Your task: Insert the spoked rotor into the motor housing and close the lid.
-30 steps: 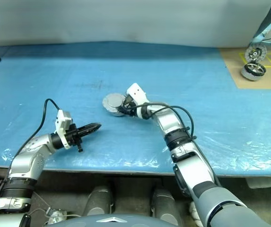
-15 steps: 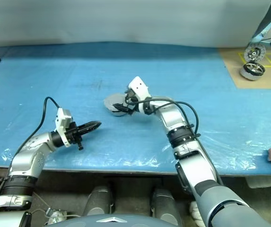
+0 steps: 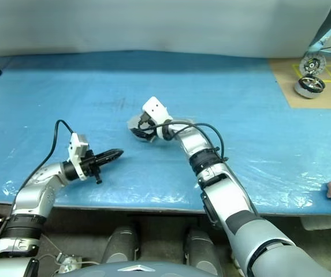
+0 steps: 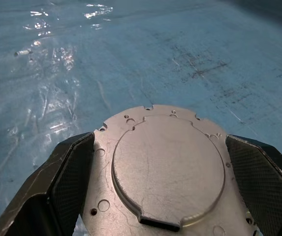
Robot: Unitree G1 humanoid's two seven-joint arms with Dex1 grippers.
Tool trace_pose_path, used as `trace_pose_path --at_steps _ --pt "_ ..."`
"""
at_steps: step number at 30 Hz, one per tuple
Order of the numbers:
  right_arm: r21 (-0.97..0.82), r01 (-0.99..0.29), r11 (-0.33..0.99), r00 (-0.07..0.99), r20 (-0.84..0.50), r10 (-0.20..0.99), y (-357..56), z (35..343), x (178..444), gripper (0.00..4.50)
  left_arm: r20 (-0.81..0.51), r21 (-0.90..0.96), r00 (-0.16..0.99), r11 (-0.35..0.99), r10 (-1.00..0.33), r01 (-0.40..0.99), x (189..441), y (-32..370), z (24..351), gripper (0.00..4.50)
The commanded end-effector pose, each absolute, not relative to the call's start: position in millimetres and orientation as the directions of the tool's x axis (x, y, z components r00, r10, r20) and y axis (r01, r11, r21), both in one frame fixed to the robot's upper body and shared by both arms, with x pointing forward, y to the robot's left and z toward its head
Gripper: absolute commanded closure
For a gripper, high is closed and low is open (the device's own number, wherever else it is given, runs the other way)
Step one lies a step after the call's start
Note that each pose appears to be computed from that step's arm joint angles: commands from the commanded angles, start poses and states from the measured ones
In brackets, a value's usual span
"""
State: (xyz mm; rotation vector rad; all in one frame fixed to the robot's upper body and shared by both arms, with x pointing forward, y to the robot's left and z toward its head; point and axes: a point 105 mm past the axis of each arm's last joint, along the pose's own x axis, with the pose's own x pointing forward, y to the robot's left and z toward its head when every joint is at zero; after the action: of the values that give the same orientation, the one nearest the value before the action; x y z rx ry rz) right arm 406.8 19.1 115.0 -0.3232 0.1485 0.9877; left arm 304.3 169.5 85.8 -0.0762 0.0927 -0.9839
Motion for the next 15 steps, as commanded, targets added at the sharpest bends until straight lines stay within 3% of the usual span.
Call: trace_pose_path --at_steps 1,4,7,15 --pt "-0.257 -0.843 0.473 0.529 -0.239 0.814 28 128 406 0.03 -0.02 -0.062 0.539 0.539 -0.842 0.84 304 165 98 4.46" --pt "-0.249 -0.847 0.469 0.523 -0.24 0.818 26 126 405 0.6 -0.019 -0.061 0.539 0.539 -0.842 0.84 304 165 98 4.46" --pt "-0.235 -0.849 0.473 0.522 -0.238 0.819 22 126 406 1.54 -0.018 -0.061 0.537 0.537 -0.843 0.841 304 164 98 4.46" --pt "-0.156 -0.879 0.45 0.474 -0.193 0.859 19 145 403 1.56 -0.01 -0.061 0.529 0.528 -0.849 0.847 307 160 102 4.46"
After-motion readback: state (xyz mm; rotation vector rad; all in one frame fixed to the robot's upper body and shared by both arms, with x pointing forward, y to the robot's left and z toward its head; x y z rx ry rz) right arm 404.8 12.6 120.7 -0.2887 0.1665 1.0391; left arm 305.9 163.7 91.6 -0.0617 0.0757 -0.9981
